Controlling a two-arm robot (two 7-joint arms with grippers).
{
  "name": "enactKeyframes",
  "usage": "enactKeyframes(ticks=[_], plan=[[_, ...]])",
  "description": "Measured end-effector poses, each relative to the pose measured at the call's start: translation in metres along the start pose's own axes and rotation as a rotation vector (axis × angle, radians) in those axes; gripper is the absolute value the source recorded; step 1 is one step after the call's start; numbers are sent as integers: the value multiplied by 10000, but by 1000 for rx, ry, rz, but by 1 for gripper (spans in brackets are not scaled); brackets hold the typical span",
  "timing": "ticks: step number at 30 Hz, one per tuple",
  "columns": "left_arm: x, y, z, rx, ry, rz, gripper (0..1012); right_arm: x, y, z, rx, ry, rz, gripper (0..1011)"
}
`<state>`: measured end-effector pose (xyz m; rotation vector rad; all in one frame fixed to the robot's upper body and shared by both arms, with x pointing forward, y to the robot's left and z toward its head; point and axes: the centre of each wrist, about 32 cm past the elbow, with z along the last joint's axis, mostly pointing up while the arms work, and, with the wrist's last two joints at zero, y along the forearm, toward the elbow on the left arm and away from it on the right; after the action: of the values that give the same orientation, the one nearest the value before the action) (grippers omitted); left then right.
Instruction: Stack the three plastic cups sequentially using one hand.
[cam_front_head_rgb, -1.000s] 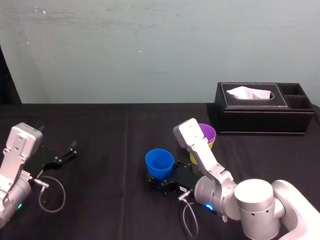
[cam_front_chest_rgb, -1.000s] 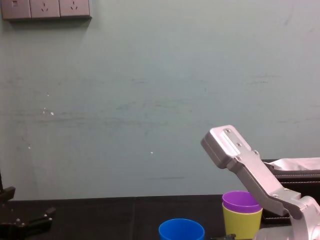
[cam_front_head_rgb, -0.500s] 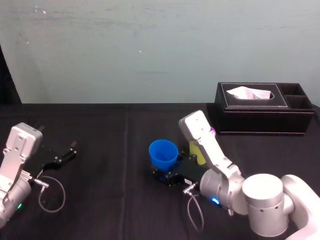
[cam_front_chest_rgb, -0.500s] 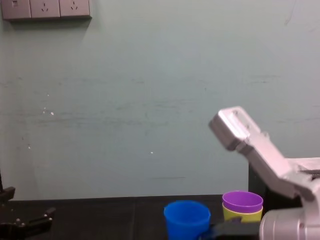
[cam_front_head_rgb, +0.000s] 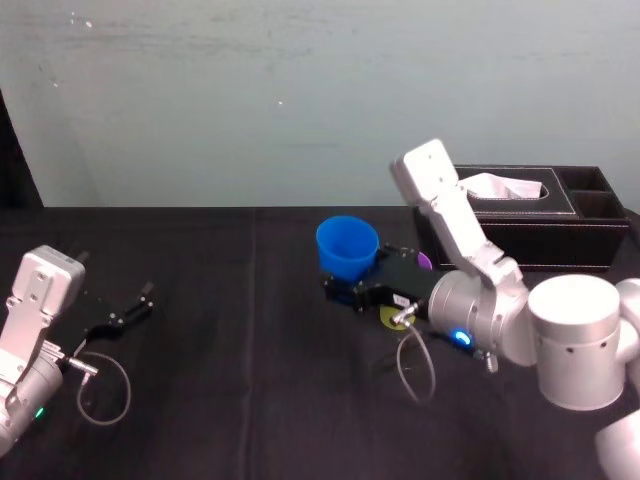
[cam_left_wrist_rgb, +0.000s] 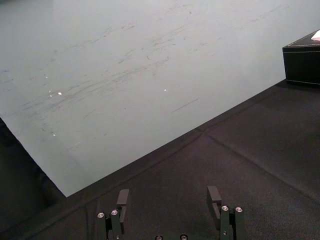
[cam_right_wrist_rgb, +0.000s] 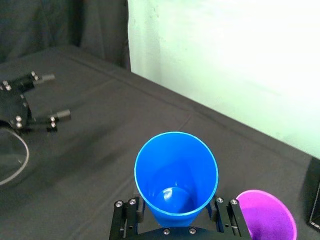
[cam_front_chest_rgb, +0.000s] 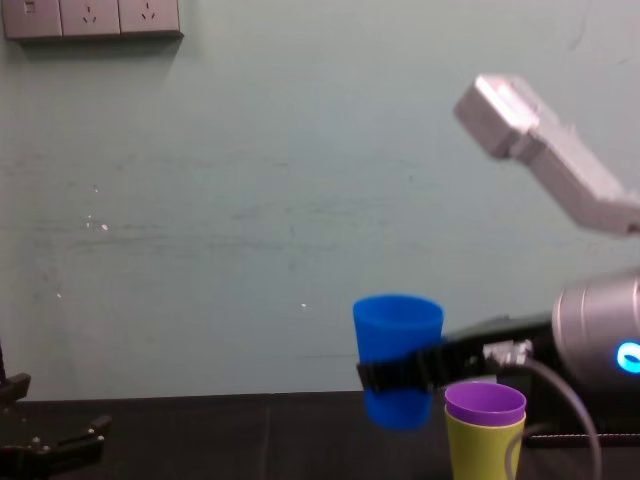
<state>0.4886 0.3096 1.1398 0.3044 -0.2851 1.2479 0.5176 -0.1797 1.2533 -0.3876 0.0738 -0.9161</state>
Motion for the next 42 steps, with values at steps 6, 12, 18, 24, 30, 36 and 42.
enactKeyframes(ticks=[6,12,18,24,30,36,42], plan=[[0,0,0,0,0,0,1000,96,-91,203,8,14,-6,706],[0,0,0,0,0,0,1000,208,-119,308,-1,24,-28,706],[0,0,0,0,0,0,1000,302,-97,316,-20,40,-50,706],[0,0,0,0,0,0,1000,388,-68,290,-32,69,-73,706],[0,0,0,0,0,0,1000,464,-66,256,-37,97,-99,706],[0,0,0,0,0,0,1000,498,-76,216,-48,111,-115,706],[0,0,0,0,0,0,1000,515,-81,160,-64,123,-126,706]])
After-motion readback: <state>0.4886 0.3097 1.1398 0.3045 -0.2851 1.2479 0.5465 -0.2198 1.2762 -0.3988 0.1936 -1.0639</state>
